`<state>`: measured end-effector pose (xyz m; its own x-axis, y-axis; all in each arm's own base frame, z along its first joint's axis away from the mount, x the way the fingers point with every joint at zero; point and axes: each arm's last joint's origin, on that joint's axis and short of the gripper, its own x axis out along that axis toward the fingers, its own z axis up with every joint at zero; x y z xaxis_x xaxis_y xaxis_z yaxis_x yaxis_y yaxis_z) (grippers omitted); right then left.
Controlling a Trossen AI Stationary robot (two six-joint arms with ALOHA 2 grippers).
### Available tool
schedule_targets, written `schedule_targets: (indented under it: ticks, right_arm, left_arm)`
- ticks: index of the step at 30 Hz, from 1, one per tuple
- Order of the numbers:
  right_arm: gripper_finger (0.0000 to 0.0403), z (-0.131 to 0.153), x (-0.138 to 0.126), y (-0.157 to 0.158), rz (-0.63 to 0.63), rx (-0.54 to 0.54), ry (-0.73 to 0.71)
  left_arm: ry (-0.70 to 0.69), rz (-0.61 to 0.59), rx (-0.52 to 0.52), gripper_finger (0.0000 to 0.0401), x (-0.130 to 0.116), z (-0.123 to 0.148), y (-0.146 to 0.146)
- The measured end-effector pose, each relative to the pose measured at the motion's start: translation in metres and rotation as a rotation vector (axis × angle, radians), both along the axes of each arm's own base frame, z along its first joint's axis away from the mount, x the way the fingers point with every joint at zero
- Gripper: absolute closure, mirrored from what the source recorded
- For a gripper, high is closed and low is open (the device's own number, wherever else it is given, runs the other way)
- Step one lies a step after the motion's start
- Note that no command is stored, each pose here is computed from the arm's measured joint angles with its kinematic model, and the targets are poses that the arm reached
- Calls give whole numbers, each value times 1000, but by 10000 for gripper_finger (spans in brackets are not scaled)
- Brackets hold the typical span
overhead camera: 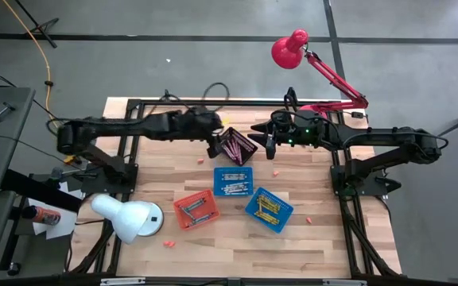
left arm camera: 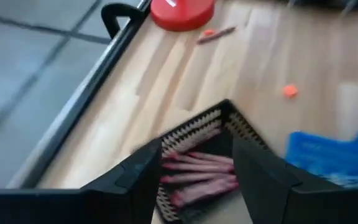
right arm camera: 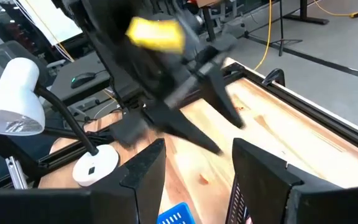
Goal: Sort crayons
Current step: Put the pink crayon into the black bin
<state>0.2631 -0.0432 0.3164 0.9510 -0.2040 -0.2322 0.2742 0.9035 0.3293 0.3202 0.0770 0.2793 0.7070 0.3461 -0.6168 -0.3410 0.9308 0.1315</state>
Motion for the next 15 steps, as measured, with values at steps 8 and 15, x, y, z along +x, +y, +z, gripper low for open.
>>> schedule_targets:
  ticks: [8, 15]
  right_arm:
    - [222, 0, 0, 0, 6, -26, 0]
    - [222, 0, 0, 0, 6, -26, -1]
  left_arm:
    - [-278, 9, -151, 215, -39, 26, -30]
    - [-512, -50, -231, 215, -60, 19, -57]
